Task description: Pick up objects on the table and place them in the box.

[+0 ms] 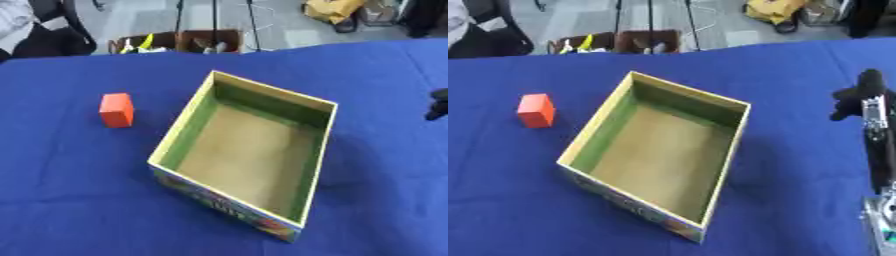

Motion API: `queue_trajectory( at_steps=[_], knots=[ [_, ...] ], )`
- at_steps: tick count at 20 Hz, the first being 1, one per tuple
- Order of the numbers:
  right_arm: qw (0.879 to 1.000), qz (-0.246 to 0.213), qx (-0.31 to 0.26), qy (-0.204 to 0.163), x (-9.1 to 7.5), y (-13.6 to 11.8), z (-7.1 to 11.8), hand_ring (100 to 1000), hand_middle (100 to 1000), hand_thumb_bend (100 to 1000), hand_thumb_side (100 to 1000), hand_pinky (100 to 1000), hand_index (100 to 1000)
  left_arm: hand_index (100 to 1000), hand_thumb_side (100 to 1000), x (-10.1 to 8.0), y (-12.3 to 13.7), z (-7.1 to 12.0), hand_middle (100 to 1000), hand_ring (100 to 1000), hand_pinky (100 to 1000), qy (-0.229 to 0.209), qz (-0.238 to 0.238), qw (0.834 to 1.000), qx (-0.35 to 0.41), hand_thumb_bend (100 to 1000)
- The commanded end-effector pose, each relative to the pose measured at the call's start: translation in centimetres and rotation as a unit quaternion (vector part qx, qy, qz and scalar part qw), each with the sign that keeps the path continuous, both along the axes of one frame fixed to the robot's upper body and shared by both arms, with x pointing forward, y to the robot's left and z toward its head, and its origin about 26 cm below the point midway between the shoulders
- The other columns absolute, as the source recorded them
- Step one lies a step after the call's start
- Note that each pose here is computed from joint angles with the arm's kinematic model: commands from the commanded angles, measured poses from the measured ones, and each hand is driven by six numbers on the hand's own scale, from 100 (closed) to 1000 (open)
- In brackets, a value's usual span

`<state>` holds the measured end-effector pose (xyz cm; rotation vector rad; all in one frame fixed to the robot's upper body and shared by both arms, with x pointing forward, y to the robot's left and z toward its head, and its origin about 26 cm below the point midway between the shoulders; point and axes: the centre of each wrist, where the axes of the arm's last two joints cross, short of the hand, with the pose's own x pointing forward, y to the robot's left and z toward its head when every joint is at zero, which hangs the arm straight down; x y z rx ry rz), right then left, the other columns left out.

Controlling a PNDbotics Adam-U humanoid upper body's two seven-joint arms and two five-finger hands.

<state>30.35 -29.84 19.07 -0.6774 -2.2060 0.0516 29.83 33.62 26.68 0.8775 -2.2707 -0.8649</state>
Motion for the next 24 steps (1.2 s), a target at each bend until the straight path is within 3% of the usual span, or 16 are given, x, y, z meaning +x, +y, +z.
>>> queue_trajectory(
  at_steps=[1, 10, 21, 22, 24],
  knots=[
    [1.0, 0.001, -0.014, -0.013, -0.2, -0.3, 0.8, 440, 434, 495, 1000, 635, 561, 732, 761, 0.8, 1.4, 1.9, 545, 478, 292, 0.006, 0.017, 0.999, 0.041, 100],
    [1.0, 0.005, -0.023, -0.016, -0.2, -0.4, 0.8, 440, 434, 497, 1000, 633, 560, 861, 802, 4.4, 4.3, 4.3, 678, 582, 407, 0.065, 0.014, 0.985, 0.161, 100],
    [0.999, 0.006, -0.033, -0.013, -0.1, -0.5, 0.8, 441, 434, 495, 1000, 634, 560, 943, 766, 7.8, 6.5, 5.9, 803, 720, 550, 0.118, 0.038, 0.952, 0.28, 100],
    [0.999, 0.006, -0.035, -0.013, -0.1, -0.5, 0.8, 441, 434, 490, 1000, 634, 560, 952, 761, 8.2, 6.6, 6.1, 819, 740, 573, 0.125, 0.04, 0.948, 0.291, 115],
    [0.999, 0.006, -0.037, -0.013, -0.1, -0.6, 0.7, 441, 434, 495, 1000, 634, 560, 968, 780, 8.9, 6.7, 6.5, 840, 760, 597, 0.136, 0.046, 0.938, 0.316, 229]
  ],
)
